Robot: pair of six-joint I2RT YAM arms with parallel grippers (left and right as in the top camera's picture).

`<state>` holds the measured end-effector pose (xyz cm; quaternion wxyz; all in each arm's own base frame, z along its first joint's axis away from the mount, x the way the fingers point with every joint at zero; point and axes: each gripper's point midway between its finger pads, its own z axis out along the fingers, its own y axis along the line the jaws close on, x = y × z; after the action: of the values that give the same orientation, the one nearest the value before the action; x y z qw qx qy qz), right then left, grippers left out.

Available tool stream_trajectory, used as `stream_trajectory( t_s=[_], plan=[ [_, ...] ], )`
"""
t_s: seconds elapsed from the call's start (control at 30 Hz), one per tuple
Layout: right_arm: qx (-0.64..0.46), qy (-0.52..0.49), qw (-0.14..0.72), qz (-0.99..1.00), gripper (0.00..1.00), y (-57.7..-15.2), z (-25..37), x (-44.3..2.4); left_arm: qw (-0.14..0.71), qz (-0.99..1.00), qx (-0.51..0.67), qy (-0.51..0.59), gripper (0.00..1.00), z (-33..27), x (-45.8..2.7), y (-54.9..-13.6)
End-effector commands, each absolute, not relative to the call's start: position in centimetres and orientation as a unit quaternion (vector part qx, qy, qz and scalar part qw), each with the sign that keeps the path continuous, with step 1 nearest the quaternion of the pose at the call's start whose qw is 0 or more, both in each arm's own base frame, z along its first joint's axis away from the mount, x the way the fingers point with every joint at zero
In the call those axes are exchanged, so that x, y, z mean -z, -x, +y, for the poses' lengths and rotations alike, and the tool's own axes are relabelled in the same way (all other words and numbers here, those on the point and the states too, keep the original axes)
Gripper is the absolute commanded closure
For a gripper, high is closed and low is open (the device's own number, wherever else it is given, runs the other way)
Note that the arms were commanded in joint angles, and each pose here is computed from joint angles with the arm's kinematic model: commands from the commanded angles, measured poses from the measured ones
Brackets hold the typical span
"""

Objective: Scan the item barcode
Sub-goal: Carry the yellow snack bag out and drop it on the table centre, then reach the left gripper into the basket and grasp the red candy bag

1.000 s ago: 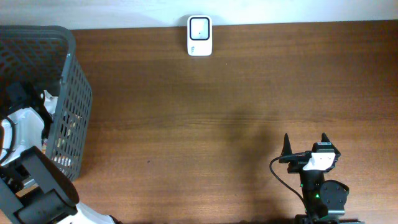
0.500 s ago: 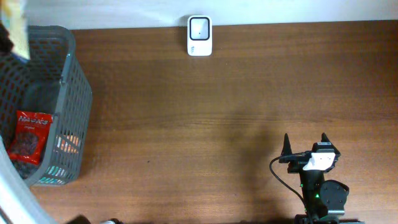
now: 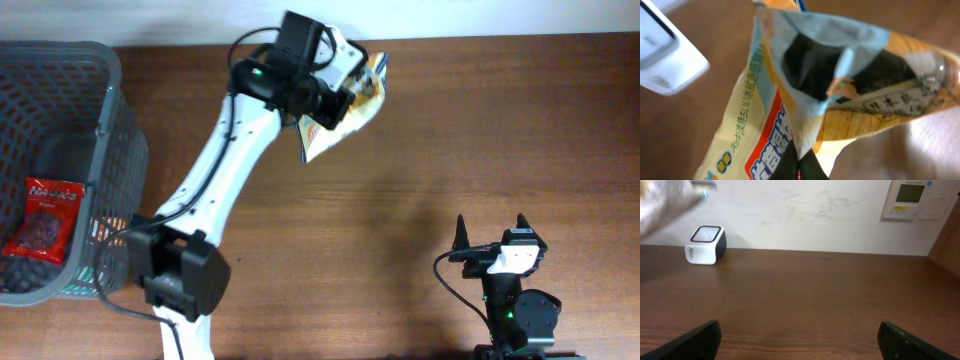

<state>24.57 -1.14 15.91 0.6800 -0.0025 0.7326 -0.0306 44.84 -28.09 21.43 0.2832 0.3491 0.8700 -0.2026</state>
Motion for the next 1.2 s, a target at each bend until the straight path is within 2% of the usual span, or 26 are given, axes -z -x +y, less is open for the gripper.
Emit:
stream_trajectory(
  t_s=[0.0,0.07,0.1,0.13,0.17,0.23,0.33,0.37,0.43,0.5,0.53,0.63,0.7,0.8,0.87,0.93,1.0,1.03,1.07,1.17],
  plan=[
    [0.03,0.002,0.679,0.734,0.02,-24.6,-1.1,-15.6,0.236,0.867,0.195,-0.393,1.0,-30.8,-18.6,-42.4],
    [0.03,0.002,0.679,0.734,0.02,-24.6,-1.1,-15.6,0.236,0.853,0.203,-0.419,1.0,-33.8,-17.8,-41.2],
    [0.03,0.002,0.679,0.734,0.02,-24.6,-1.1,-15.6,0.238,0.848,0.205,-0.427,0.95,-34.7,-17.7,-40.8],
    [0.03,0.002,0.679,0.734,0.02,-24.6,-1.1,-15.6,0.237,0.848,0.196,-0.432,0.75,-35.1,-17.5,-40.5],
    [0.03,0.002,0.679,0.734,0.02,-24.6,-1.1,-15.6,0.24,0.849,0.185,-0.432,0.13,-35.1,-17.5,-40.5],
    [0.03,0.002,0.679,0.734,0.02,-24.6,-1.1,-15.6,0.249,0.851,0.196,-0.42,0.0,-34.8,-19.7,-40.7],
    [0.03,0.002,0.679,0.734,0.02,-24.6,-1.1,-15.6,0.332,0.847,0.21,-0.358,0.01,-31.5,-30.0,-42.2],
    [0.03,0.002,0.679,0.734,0.02,-24.6,-1.1,-15.6,0.379,0.84,0.205,-0.331,0.01,-28.0,-35.6,-42.4],
    [0.03,0.002,0.679,0.734,0.02,-24.6,-1.1,-15.6,0.459,0.845,0.187,-0.2,0.01,-16.9,-44.4,-41.9],
    [0.03,0.002,0.679,0.734,0.02,-24.6,-1.1,-15.6,0.493,0.856,0.15,-0.048,0.01,-5.6,-47.6,-40.4],
    [0.03,0.002,0.679,0.734,0.02,-24.6,-1.1,-15.6,0.488,0.862,0.127,0.048,0.01,0.6,-47.6,-39.0],
    [0.03,0.002,0.679,0.734,0.02,-24.6,-1.1,-15.6,0.438,0.875,0.054,0.197,0.01,11.4,-44.2,-36.3],
    [0.03,0.002,0.679,0.734,0.02,-24.6,-1.1,-15.6,0.383,0.839,0.011,0.387,0.01,18.9,-40.6,-34.1],
    [0.03,0.002,0.679,0.734,0.01,-24.6,-1.1,-15.6,0.275,0.805,-0.079,0.52,0.01,25.0,-33.5,-31.2],
    [0.03,0.002,0.679,0.734,0.02,-24.6,-1.1,-15.6,0.249,0.808,-0.088,0.526,0.01,26.5,-29.6,-32.4],
    [0.03,0.002,0.679,0.734,0.02,-24.6,-1.1,-15.6,0.229,0.822,-0.092,0.513,0.02,28.1,-23.5,-34.6],
    [0.03,0.002,0.679,0.734,0.02,-24.6,-1.1,-15.6,0.199,0.869,-0.108,0.44,0.16,28.4,-20.2,-35.1],
    [0.03,0.002,0.679,0.734,0.02,-24.6,-1.1,-15.6,0.167,0.9,-0.118,0.386,0.18,28.6,-17.8,-35.1],
    [0.03,0.002,0.679,0.734,0.02,-24.6,-1.1,-15.6,0.141,0.92,-0.121,0.346,0.14,28.5,-16.2,-35.0],
    [0.03,0.002,0.679,0.734,0.02,-24.6,-1.1,-15.6,0.061,0.957,-0.107,0.262,0.1,27.4,-11.4,-33.6]
  ],
)
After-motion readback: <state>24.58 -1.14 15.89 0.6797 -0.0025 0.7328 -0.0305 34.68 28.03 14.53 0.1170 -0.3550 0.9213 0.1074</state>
